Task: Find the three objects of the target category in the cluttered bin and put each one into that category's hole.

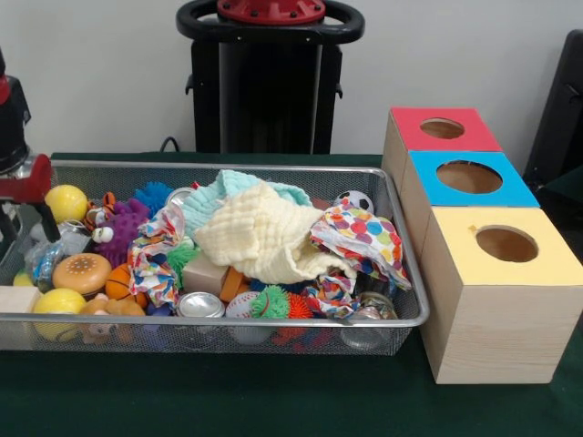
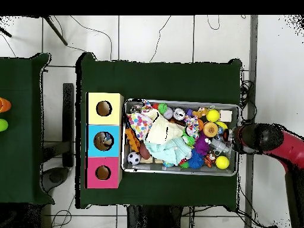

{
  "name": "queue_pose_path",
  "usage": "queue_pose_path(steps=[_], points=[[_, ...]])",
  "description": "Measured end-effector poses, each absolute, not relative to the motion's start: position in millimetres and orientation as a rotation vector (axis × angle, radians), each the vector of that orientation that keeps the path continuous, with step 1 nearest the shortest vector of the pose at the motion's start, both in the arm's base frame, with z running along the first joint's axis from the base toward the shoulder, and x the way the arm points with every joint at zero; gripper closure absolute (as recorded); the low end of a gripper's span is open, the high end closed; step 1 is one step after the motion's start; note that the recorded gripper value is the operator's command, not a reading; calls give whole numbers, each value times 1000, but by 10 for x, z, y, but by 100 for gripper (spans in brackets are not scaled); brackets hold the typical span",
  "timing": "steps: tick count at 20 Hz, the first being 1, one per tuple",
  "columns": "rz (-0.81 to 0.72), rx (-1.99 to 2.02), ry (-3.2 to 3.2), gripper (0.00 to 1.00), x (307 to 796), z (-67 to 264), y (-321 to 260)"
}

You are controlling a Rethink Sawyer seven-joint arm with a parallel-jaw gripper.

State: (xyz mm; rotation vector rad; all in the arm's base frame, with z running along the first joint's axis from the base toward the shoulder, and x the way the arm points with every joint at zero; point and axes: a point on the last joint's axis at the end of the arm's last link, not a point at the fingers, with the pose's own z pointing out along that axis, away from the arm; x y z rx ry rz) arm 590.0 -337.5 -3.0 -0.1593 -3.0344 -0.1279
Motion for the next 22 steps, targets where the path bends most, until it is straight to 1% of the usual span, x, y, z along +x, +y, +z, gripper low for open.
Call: queue_pose_path(steps=[1, 5, 13, 19, 20, 22], points=[[-147, -164, -3032, 0, 5932, -142, -3345], [-172, -170, -3023, 0, 5934, -294, -3303], [-181, -198, -3034, 0, 6003, -322, -3356], [-192, -221, -3034, 0, 6012, -438, -3400], [-196, -227, -3037, 100, 6024, -441, -3412], [-195, -228, -3038, 100, 6027, -438, -3418]])
